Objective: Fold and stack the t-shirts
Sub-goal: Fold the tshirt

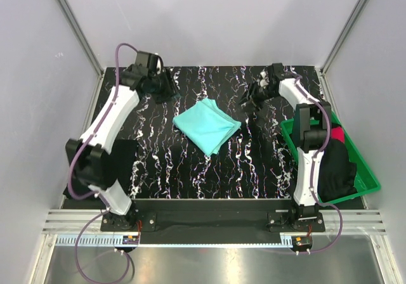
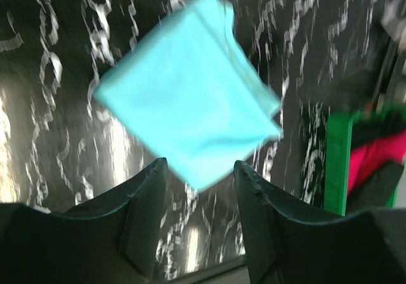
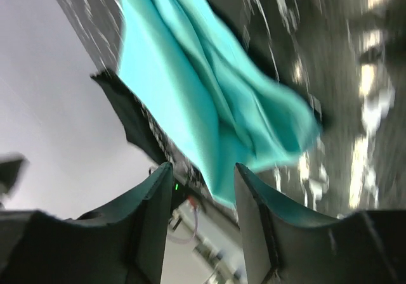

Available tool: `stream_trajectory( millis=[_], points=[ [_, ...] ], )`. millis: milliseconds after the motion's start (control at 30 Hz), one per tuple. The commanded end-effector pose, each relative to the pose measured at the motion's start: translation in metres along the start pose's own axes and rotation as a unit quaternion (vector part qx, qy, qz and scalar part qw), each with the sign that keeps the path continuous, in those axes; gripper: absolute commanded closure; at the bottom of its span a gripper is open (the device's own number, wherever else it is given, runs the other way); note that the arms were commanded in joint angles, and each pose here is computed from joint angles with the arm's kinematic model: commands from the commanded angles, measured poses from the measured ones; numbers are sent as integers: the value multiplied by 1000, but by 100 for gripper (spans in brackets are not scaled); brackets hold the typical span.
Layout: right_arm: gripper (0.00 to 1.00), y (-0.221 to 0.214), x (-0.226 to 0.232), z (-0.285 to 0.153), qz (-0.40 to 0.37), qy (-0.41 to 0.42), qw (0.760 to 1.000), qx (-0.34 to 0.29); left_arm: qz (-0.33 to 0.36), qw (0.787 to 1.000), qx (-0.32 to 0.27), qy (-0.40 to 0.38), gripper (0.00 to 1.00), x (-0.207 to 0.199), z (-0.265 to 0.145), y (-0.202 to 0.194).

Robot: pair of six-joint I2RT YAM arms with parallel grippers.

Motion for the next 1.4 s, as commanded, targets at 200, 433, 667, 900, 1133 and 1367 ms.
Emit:
stream_trajectory(
  millis=[200,433,667,900,1133,1367],
  points=[
    [53,57,0,37,-19,4,999,-39,44,998,25,-42,50,-8,-62,-87],
    [57,21,-22,60,-25,-19,999,-18,43,998,-6,-51,50,-5,-102,-104],
    [58,-45,-51,65,-15,-36,999,-3,51,998,-13,-39,50,2,-116,-111],
    [58,-140,-51,69,-29,-26,999,28,79,995,28,-56,45,-7,-94,-108],
    [56,-127,-64,16,-43,-17,998,-30,152,987,32,-32,41,-45,-54,-101],
    [58,-119,-52,14,-26,19,999,-11,252,966,50,30,42,-79,-3,-131]
  ],
)
Point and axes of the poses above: each gripper's point midway between its finger pads, its own z axis out along the fingers, its own x axis along the line the jaws close on, y = z × x, the point moved 3 cm from there along -z, back along the fingers, and after that the axes turned 12 degrees about z, right-handed, at the moved point
